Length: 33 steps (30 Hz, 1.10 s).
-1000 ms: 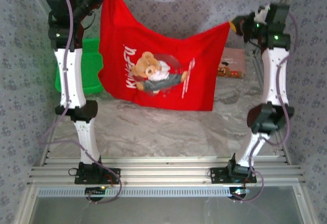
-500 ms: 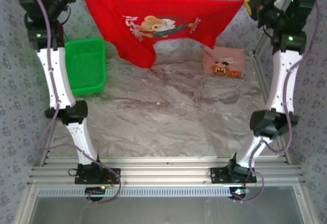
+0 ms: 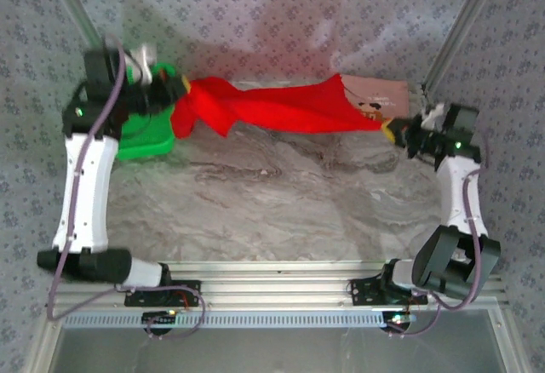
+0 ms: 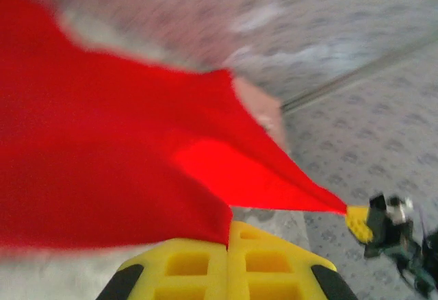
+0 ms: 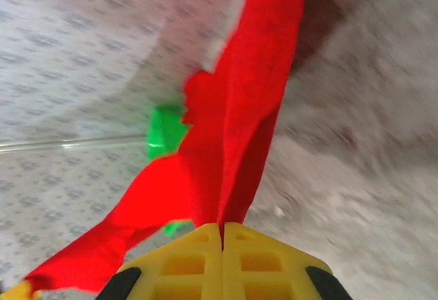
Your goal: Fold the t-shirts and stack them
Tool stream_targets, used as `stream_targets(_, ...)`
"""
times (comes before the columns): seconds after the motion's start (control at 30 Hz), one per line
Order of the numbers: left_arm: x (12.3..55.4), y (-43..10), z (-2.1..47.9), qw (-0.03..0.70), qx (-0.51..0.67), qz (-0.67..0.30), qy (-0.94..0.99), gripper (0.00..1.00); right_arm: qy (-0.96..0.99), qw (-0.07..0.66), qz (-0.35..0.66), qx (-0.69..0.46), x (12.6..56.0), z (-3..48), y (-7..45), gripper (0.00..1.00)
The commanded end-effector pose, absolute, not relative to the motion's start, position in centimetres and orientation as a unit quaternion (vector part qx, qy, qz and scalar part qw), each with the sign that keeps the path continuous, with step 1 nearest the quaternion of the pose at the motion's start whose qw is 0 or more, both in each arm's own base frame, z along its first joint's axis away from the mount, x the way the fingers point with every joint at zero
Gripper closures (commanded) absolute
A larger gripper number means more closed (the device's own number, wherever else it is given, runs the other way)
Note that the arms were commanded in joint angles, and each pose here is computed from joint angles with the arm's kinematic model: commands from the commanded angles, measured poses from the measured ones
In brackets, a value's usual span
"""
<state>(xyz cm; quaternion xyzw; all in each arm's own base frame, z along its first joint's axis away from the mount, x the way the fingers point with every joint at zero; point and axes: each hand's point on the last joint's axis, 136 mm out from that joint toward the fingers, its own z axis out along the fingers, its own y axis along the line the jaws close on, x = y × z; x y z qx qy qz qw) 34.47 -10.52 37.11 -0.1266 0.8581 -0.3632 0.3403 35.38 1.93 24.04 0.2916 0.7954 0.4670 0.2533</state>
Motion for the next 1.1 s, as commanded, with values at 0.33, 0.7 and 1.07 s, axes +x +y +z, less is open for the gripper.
stream_targets(0.33, 17.6, -4.8, 16.3, 0.179, -0.35, -0.259, 0.882, 1.0, 0.862, 0.074, 0.357, 0.353, 20.1, 10.7, 4.2, 1.0)
stream_targets(0.7, 12.8, -2.3, 11.2, 0.126, -0.435, -0.166, 0.876, 1.0, 0.867, 0.018, 0.296, 0.4, 16.0, 9.0, 4.1, 1.0)
stream_targets(1.07, 21.1, 0.4, 13.4, 0.176, -0.432, -0.156, 0.871, 1.0, 0.859, 0.104, 0.31, 0.393, 24.6, 13.1, 1.4, 1.0)
